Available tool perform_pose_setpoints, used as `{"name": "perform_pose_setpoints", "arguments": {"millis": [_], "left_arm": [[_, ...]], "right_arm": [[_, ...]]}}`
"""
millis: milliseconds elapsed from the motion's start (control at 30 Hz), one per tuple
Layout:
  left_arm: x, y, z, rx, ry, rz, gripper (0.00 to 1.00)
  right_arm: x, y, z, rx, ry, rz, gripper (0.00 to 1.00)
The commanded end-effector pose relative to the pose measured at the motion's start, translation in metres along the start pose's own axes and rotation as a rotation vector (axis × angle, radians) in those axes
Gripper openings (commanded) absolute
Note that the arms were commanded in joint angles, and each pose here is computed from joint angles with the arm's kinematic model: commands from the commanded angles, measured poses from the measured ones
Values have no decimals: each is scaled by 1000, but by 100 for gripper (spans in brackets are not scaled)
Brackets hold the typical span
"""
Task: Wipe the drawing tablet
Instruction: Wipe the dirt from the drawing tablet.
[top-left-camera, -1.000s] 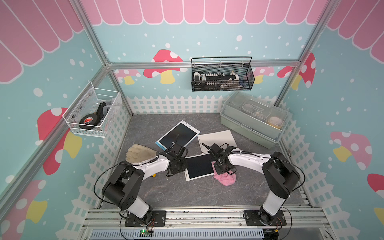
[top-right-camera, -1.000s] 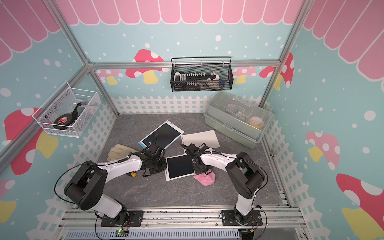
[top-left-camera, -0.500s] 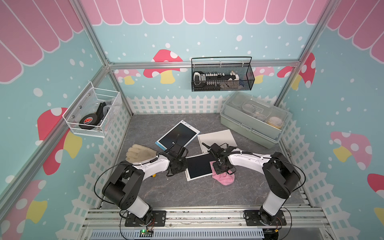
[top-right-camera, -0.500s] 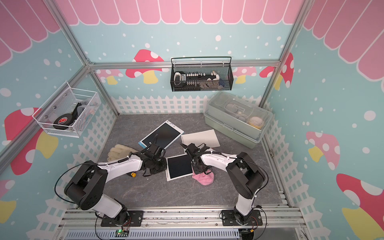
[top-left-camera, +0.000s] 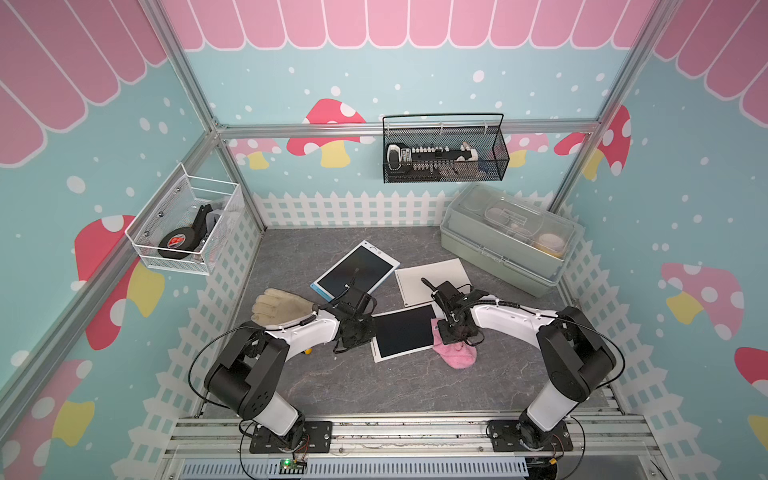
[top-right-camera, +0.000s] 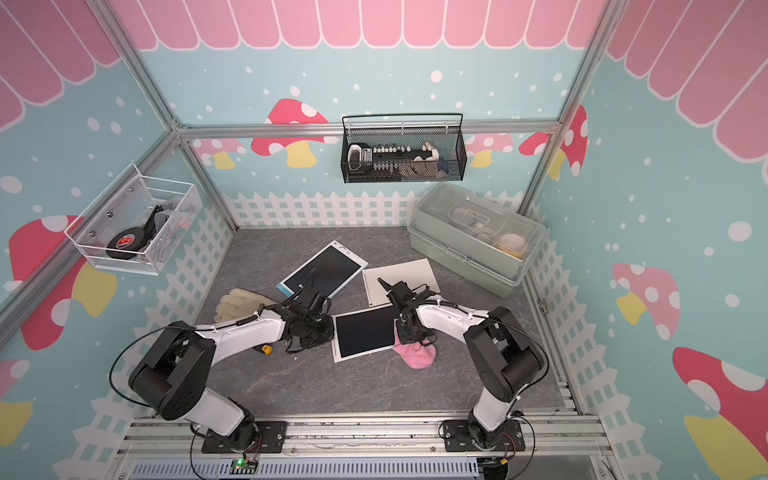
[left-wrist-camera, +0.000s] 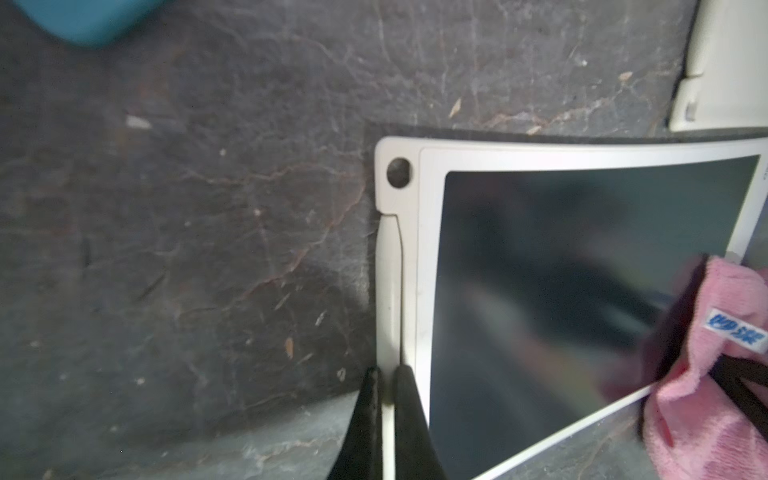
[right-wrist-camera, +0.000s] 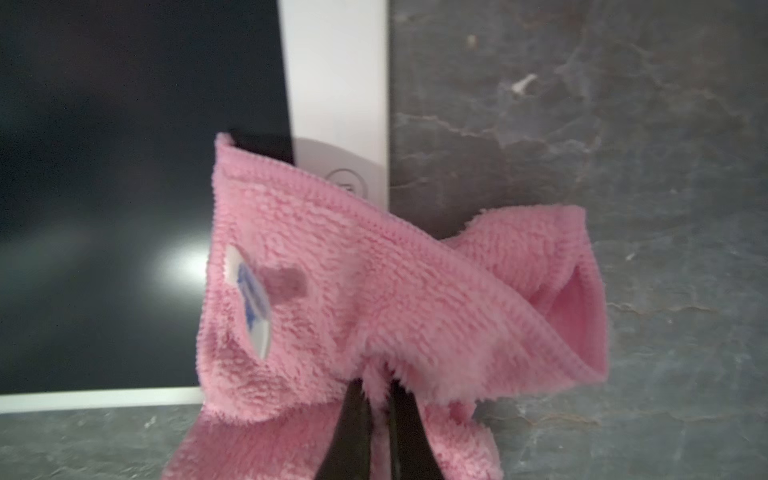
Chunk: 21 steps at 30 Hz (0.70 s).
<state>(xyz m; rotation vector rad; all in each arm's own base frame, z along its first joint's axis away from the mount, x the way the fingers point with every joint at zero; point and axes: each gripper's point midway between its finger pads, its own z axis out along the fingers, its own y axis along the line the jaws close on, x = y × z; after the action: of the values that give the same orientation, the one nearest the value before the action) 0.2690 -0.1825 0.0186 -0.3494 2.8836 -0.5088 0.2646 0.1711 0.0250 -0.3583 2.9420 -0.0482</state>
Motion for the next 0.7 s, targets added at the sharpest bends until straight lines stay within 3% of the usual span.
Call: {"name": "perform_pose_setpoints", "arguments": {"millis": [0, 100, 300, 500, 667], "left_arm": [[43, 61, 14, -224, 147, -36, 3], [42, 59, 14, -222, 145, -35, 3], [41, 58, 14, -219, 141, -37, 3], [39, 57, 14, -214, 136, -35, 3], [39, 56, 14, -206, 135, -38, 3]], "right_arm": [[35, 25, 13, 28, 119, -97, 0], [40, 30, 14, 23, 123, -74, 0], [45, -55, -1, 74, 106, 67, 0], [40, -95, -40, 162, 29, 96, 0], [31, -76, -43, 121, -23, 38, 0]]}}
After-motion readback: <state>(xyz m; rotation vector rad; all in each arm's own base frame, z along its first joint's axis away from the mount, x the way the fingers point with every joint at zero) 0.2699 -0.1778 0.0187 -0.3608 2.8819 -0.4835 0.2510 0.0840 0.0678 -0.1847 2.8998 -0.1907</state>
